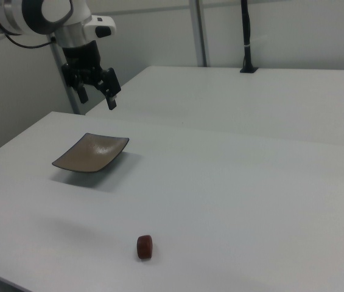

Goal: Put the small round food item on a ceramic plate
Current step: 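Move the open gripper toward the small dark red food item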

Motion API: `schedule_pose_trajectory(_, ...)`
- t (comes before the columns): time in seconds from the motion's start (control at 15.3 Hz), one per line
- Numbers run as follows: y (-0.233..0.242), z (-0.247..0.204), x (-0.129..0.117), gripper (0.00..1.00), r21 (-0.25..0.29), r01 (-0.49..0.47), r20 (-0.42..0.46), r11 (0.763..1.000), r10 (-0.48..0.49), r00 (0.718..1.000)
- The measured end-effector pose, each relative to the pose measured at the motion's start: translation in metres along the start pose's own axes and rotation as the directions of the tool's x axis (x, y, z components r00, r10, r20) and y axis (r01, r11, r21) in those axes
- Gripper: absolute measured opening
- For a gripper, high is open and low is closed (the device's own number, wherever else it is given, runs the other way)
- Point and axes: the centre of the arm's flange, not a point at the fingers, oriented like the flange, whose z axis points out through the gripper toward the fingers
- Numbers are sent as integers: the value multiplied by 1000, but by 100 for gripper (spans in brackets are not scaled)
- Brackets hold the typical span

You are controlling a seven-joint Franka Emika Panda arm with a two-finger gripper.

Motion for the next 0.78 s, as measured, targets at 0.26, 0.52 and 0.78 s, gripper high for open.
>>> schedule_pose_trajectory(0.26, 1, 5, 0, 100, 0, -3, 7, 1000, 3, 1000)
schedule_pose_trajectory(0.52, 0, 5, 0, 100, 0, -2, 8, 1000, 2, 1000)
schedule_pose_trajectory(0.78, -2, 14, 0, 100, -1, 1, 23, 1000, -1, 1000)
